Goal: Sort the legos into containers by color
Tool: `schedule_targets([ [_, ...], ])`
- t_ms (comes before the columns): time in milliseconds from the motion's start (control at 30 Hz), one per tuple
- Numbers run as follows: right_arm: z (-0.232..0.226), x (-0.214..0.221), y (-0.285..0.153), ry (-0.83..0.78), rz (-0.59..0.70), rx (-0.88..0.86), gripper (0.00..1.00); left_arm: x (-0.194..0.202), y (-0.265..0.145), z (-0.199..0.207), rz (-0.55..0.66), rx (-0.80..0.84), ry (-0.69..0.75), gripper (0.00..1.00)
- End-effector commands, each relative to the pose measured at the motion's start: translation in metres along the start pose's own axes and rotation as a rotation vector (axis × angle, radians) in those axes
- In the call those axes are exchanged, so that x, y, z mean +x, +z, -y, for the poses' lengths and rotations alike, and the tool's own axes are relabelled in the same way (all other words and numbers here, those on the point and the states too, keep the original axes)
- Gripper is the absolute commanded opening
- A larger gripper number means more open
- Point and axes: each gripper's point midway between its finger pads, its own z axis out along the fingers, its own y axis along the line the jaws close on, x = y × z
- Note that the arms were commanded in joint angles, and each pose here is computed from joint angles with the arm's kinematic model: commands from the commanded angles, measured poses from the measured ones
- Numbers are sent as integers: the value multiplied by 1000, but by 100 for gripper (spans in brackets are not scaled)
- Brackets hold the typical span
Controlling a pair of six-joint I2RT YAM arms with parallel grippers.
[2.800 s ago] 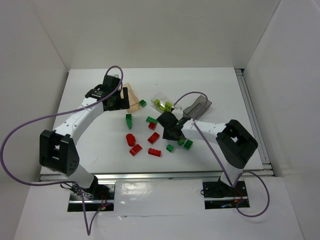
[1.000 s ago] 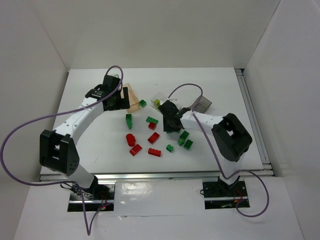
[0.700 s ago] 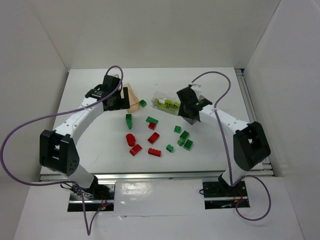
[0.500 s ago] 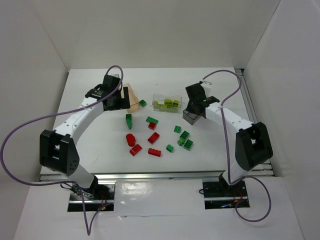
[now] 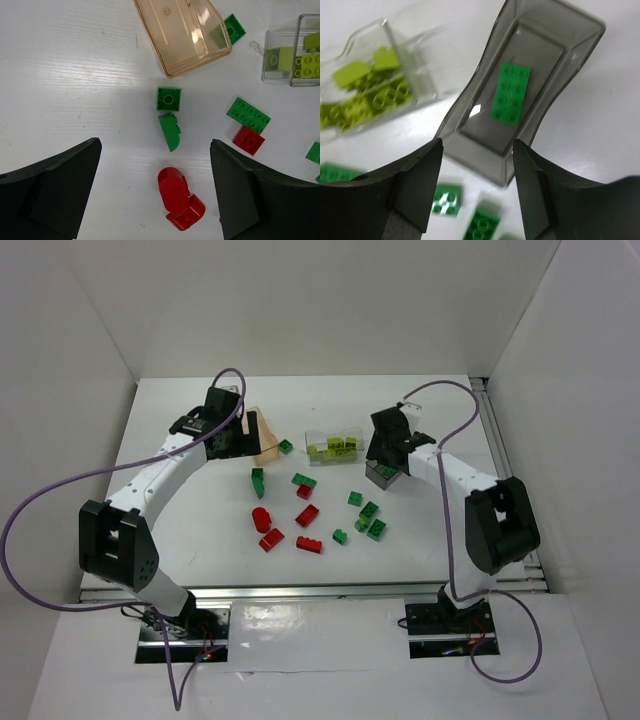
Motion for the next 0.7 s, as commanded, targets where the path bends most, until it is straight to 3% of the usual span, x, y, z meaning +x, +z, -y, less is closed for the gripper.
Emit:
schedule_targets([
  [0, -8, 1, -44, -8, 39, -65, 65, -14, -6, 5, 29, 13, -24, 99],
  [133, 1, 64, -70, -44, -67, -119, 65, -10, 0, 5, 13, 6, -21, 99],
  [267, 6, 105, -82, -18, -173, -121, 82, -8, 3, 6, 1, 11, -19, 99],
  [400, 2, 122, -75, 19, -212, -148, 83, -6, 5, 7, -3, 20, -19, 99],
  [667, -12, 133, -46, -64, -237, -143, 82, -8, 2, 6, 9, 15, -21, 99],
])
